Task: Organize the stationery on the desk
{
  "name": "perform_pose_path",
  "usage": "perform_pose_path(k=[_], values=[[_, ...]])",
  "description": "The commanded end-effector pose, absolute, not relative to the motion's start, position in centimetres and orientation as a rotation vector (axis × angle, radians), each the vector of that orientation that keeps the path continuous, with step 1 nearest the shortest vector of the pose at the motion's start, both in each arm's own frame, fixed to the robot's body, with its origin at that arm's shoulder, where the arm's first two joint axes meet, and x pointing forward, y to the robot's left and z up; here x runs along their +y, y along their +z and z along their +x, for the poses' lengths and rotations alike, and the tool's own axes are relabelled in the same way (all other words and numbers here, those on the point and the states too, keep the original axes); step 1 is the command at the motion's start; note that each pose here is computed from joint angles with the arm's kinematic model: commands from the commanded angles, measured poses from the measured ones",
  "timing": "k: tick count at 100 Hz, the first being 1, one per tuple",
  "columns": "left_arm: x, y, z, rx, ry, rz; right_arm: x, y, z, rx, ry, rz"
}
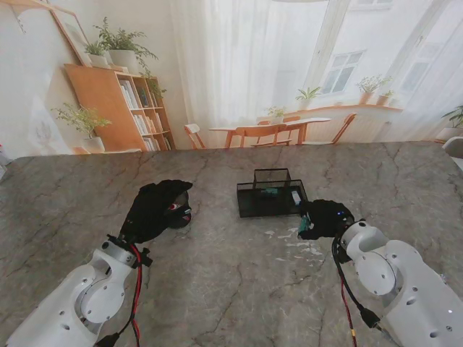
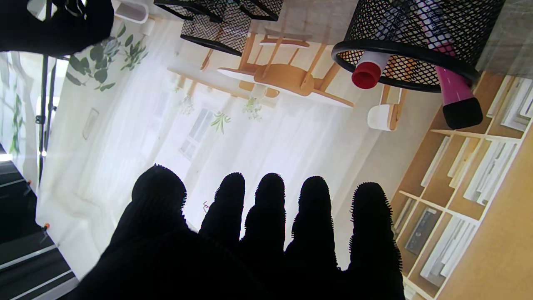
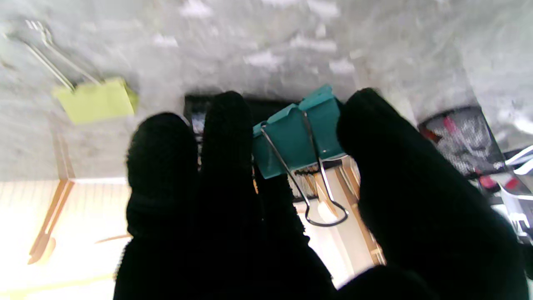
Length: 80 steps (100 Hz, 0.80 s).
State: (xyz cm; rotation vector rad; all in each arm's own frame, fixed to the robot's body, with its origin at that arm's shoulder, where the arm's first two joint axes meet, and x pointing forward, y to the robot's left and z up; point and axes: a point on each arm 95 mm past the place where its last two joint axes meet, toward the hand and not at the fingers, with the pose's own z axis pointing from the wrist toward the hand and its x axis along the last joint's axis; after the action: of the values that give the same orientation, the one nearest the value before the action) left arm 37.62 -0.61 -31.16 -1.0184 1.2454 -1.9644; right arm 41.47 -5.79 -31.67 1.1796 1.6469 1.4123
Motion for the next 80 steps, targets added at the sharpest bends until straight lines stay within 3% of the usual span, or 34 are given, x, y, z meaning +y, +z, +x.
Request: perform_pose_path(k=[1,42,80], values=[[-0.8,-31.2,37.5,1.242,-1.97,-1.021,-5.1,-29.2,42.6,1.609,1.461,1.132],[-0.5,-31.2,37.3,1.227,-1.965,-1.017,-2.9,-24.3,48.3,1.487,1.542,1.106],[-0.3,-31.1,37.3,1.223,-1.959,-1.018,0.4,-24.5,53.9,1.483,1.506,1.188]])
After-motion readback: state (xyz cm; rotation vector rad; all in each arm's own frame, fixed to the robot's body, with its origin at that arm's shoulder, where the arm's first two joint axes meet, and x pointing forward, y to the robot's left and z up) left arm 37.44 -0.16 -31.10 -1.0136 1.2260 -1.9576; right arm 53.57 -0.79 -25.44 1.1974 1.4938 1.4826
